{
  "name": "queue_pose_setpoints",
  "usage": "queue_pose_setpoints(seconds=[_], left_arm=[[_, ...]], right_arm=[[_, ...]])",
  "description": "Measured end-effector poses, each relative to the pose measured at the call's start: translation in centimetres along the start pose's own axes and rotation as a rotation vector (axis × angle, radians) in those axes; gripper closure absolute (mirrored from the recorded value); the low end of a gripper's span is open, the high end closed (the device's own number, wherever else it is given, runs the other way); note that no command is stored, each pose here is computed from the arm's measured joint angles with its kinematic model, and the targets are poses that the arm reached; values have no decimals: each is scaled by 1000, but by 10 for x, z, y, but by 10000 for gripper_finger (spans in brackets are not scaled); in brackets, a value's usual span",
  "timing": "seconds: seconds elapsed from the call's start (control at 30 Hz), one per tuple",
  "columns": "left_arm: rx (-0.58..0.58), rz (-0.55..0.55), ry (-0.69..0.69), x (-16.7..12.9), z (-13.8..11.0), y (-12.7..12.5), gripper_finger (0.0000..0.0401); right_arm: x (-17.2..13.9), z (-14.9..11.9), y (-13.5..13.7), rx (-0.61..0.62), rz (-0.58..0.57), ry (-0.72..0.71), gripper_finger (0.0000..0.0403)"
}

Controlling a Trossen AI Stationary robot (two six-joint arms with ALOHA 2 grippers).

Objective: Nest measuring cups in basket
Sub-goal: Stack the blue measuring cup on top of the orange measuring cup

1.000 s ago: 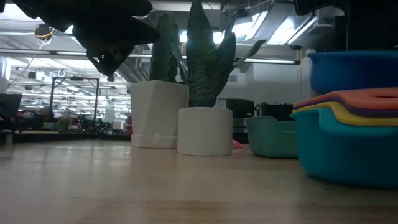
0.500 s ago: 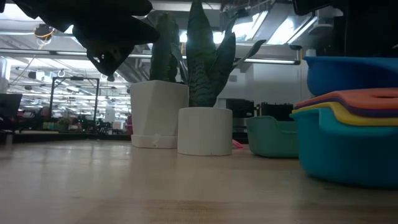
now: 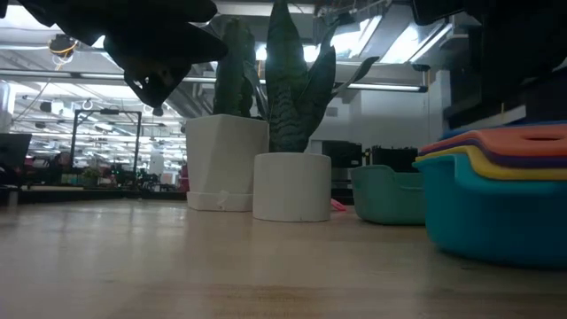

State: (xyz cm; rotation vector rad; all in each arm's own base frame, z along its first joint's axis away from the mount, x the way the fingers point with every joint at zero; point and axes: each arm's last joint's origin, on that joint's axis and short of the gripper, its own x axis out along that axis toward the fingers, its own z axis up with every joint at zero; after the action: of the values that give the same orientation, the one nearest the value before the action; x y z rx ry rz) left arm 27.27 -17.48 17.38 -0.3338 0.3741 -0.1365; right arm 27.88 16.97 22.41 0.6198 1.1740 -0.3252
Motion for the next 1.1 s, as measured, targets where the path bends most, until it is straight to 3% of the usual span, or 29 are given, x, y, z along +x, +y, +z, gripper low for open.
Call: queue_pose_setpoints(seconds=[0.57,0.93,1.1], left_arm=[[1,0,0,0,0,0,291],[0,-1,-5,0,1,0,291],[-1,-1,-5,0,1,0,291]], right_arm=[[0,-3,1,-3,21,63,361],[-14,-51,0,-12,-96,169,361],[-18,-76,5,-23,-104,139,361]])
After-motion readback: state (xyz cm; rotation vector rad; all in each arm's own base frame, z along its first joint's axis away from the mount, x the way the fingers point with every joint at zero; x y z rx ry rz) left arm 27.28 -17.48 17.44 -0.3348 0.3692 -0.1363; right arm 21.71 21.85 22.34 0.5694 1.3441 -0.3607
